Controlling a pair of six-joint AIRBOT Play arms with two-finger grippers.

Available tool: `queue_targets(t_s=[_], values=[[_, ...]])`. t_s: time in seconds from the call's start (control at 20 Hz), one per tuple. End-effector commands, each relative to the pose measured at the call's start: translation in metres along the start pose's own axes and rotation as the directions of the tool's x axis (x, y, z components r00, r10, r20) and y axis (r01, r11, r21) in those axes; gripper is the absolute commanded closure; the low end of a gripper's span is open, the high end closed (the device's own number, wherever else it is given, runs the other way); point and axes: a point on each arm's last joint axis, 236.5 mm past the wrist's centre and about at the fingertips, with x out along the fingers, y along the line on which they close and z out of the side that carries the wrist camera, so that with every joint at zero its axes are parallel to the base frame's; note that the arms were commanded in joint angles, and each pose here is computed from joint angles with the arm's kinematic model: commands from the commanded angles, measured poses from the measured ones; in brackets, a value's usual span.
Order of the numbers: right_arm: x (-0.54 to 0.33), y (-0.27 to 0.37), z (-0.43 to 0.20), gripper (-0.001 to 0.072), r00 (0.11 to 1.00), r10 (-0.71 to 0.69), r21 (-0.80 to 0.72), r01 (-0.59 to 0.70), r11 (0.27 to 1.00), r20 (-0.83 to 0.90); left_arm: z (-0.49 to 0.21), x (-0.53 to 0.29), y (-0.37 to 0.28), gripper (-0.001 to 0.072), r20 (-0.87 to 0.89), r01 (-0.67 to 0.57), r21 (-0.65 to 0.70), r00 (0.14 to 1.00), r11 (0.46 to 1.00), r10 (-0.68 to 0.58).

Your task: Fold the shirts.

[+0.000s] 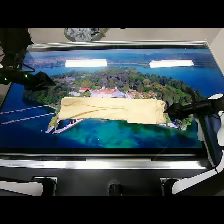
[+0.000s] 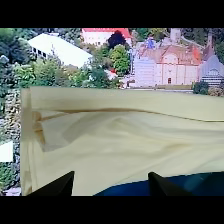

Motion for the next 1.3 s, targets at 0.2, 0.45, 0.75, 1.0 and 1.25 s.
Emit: queue_targets(t_s=[0.2, 0.45, 0.75, 1.0, 1.25], values=[[0.038, 0.032, 0.01, 0.0002, 0.989, 0.148, -0.003, -0.148, 0.989, 0.002, -0.009, -0.01, -0.046, 0.0177, 0.001, 0.026, 0.094, 1.0, 0.995, -0.026], [0.058, 0.044, 0.011, 0.0111, 0.993, 0.119, -0.014, -0.119, 0.993, -0.028, -0.014, -0.002, -0.062, 0.0177, -0.02, 0.041, 0.126, 0.999, 0.991, -0.039], [0.051, 0.094, 0.02, 0.0663, 0.999, 0.048, -0.123, -0.048, 0.991, -0.004, -0.035, 0.06, -0.111, 0.0666, -0.103, 0.104, 0.227, 0.991, 0.968, -0.082], [-0.019, 0.189, 0.005, 0.0664, 0.996, -0.008, -0.291, 0.033, 0.956, 0.087, -0.105, 0.165, -0.18, 0.0681, -0.28, 0.214, 0.305, 0.951, 0.928, -0.127], [-0.07, 0.262, -0.03, 0.0664, 0.984, -0.025, -0.369, 0.088, 0.925, 0.174, -0.151, 0.228, -0.251, 0.0681, -0.337, 0.369, 0.212, 0.897, 0.905, -0.287]])
